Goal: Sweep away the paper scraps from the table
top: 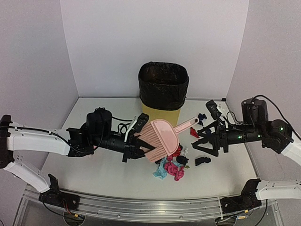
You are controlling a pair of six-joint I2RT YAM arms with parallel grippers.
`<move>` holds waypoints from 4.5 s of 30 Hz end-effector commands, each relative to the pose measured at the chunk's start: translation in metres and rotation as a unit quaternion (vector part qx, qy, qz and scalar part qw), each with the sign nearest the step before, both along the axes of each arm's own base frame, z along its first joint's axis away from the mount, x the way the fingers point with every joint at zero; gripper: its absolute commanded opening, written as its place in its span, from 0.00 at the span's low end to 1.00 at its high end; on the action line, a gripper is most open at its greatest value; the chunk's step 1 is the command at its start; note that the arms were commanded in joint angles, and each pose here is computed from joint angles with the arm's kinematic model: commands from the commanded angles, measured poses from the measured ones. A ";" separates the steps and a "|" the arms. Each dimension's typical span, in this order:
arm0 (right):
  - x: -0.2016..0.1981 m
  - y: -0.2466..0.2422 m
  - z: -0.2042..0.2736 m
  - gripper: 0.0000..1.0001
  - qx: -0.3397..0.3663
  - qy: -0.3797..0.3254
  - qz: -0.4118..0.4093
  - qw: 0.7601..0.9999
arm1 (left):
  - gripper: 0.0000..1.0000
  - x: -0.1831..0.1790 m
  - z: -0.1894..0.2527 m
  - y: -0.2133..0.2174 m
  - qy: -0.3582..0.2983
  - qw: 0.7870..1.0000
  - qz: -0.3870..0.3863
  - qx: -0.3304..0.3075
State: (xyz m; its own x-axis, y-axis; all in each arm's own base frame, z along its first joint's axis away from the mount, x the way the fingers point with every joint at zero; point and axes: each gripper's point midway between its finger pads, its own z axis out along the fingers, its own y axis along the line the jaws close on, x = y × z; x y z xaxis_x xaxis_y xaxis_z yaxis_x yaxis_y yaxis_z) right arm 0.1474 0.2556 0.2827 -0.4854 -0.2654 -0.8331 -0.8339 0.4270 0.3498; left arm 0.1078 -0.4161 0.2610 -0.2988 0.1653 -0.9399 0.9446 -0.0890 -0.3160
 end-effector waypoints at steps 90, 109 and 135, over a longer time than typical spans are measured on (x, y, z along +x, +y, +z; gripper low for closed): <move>0.011 0.010 -0.011 0.00 -0.065 0.064 -0.007 0.996 | 1.00 -0.003 0.001 0.010 -0.051 0.994 -0.023 0.095; 0.117 -0.144 0.003 0.00 -0.401 -0.197 -0.280 0.850 | 1.00 0.157 0.000 0.110 0.059 0.822 0.553 0.124; 0.370 -0.221 -0.124 0.00 -0.650 -0.182 -0.101 0.731 | 1.00 0.187 -0.055 0.176 0.131 0.689 0.686 0.196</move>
